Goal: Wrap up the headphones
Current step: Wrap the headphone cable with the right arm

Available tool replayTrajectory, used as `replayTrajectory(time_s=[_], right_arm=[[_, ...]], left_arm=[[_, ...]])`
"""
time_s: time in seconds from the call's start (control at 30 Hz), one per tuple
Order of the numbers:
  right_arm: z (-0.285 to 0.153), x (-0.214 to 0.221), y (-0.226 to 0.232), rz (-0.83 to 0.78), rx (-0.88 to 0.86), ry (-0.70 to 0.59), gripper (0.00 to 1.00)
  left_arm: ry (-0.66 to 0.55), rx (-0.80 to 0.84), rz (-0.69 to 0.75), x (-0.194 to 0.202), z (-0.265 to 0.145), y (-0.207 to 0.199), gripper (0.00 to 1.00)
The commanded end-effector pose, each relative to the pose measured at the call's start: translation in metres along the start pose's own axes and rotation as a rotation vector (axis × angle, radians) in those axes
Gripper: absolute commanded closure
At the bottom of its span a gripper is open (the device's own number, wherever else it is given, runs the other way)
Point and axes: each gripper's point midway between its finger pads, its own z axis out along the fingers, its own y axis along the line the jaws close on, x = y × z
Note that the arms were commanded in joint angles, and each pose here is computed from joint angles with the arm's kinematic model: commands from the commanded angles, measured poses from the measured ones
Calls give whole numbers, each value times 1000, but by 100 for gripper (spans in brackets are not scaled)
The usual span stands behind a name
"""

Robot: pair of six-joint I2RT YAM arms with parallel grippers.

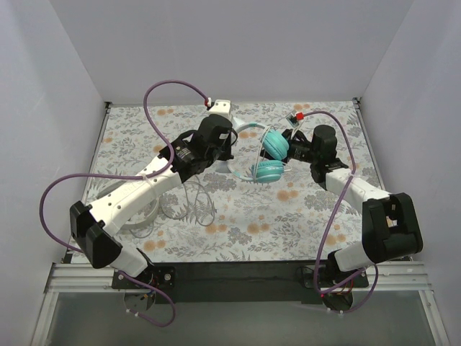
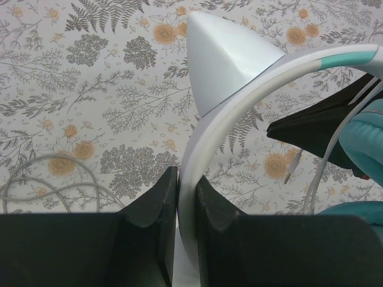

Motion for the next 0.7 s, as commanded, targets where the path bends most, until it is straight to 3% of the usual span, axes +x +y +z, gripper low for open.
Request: replayTrajectory(time_s=[0.0,0.67], right_arm=[[6,-3,8,2,-29,-25,93],[5,-54,19,-17,13,-166,71]], left_arm=[[-133,28,-107,-37,-7,-8,100],[-163,59,-69,-62,-23,-14,100]])
